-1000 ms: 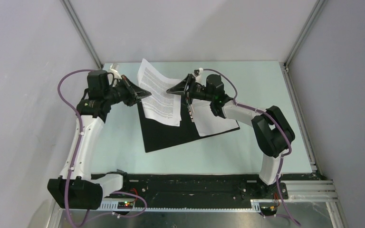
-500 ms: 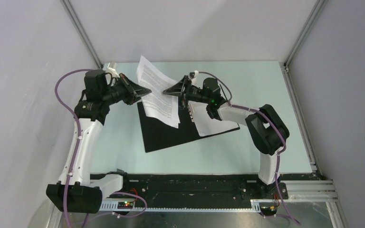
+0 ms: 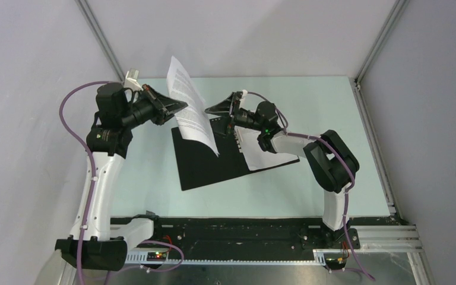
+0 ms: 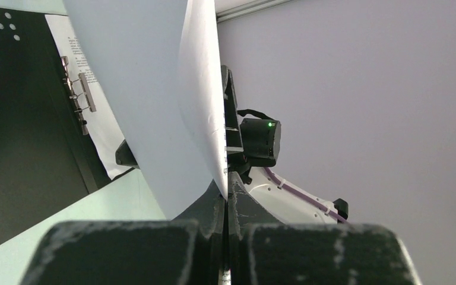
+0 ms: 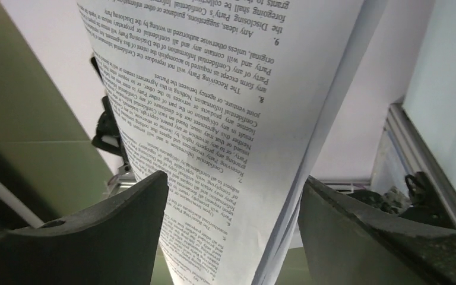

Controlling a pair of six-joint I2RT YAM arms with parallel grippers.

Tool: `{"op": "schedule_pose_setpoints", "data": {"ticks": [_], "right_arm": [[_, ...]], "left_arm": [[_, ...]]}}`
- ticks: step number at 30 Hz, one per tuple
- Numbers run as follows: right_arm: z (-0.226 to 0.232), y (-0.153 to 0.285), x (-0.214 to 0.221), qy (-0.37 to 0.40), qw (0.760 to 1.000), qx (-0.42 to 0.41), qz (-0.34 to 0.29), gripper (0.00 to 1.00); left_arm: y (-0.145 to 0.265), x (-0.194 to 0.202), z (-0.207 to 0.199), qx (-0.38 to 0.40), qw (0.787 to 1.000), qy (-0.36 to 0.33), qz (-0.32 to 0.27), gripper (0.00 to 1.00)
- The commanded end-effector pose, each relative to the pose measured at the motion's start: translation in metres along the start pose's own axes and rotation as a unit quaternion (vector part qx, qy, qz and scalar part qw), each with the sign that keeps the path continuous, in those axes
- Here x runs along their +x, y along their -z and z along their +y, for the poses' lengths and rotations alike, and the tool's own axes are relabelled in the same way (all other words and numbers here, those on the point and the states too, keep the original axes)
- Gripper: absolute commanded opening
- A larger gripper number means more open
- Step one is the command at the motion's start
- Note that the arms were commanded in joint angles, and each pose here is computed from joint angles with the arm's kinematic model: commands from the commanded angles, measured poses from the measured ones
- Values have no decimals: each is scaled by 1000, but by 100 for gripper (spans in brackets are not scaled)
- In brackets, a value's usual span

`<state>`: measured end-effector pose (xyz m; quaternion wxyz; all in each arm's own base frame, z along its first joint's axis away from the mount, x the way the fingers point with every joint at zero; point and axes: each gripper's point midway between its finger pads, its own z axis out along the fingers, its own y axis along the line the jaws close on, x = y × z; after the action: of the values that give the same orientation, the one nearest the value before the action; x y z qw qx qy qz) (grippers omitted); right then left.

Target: Put the files into the folder

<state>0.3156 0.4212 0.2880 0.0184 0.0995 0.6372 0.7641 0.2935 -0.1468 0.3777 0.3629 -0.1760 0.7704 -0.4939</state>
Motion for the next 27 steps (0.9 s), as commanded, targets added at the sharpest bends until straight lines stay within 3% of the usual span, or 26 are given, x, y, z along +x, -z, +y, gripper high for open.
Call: {"op": "schedule_pose_setpoints", "data": {"ticks": [1, 11, 21, 25, 27], "right_arm": [[29, 2, 10, -6, 998, -62, 19, 79], [46, 10, 10, -34, 992, -117, 14, 71], [49, 14, 10, 2, 996, -89, 0, 59], [39, 16, 5, 27, 998, -48, -9, 34], [30, 19, 0, 45, 999, -16, -19, 19]], "left_arm": [[8, 6, -13, 24, 1000, -6, -1, 0], [8, 12, -3, 17, 1000, 3, 0, 0], [7, 18, 8, 10, 1000, 1, 5, 0], [6, 27, 18, 6, 1000, -2, 19, 0], [5, 35, 27, 3, 999, -3, 34, 6]]}}
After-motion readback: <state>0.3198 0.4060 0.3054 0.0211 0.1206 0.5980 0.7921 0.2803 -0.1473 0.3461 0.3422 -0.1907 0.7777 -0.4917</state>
